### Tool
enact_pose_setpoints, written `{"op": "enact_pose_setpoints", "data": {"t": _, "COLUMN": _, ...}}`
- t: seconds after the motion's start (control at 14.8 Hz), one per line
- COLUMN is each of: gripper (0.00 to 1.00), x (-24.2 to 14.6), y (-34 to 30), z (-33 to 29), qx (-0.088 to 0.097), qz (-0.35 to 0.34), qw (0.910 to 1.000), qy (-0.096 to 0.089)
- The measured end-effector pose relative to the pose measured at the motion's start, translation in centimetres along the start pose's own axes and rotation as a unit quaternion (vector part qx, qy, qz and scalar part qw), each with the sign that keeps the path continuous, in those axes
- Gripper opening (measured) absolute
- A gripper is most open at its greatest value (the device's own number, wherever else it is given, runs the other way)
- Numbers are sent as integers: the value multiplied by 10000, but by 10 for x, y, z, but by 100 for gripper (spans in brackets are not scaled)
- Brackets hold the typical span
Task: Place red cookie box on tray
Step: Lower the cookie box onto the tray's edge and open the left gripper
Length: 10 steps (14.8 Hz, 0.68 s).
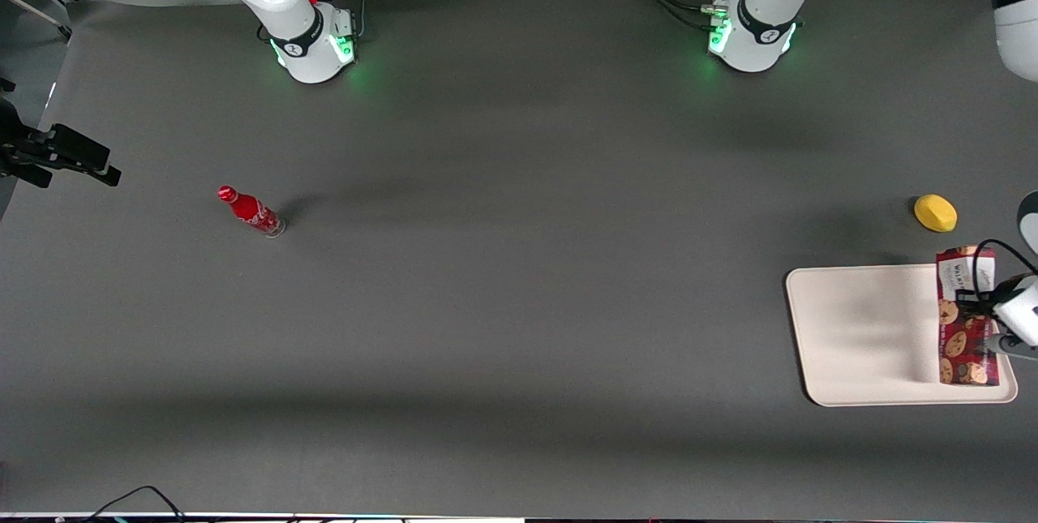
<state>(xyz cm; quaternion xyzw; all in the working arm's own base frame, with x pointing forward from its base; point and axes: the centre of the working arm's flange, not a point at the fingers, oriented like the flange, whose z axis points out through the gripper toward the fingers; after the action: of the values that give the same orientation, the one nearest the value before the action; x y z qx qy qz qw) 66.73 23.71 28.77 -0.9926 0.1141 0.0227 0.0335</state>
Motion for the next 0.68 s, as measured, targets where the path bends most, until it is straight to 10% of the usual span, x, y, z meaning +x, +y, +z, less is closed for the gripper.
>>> {"op": "enact_pose_setpoints", "data": {"t": 0.27, "gripper": 7, "x": -31, "y": -55, "z": 40, "qx": -324, "qz": -239, "qw": 9987, "qy": 324}}
{"op": "enact_pose_setpoints", "data": {"t": 0.68, "gripper": 7, "x": -26, "y": -72, "z": 41, "qx": -139, "qz": -874, "qw": 9926, "qy": 836}}
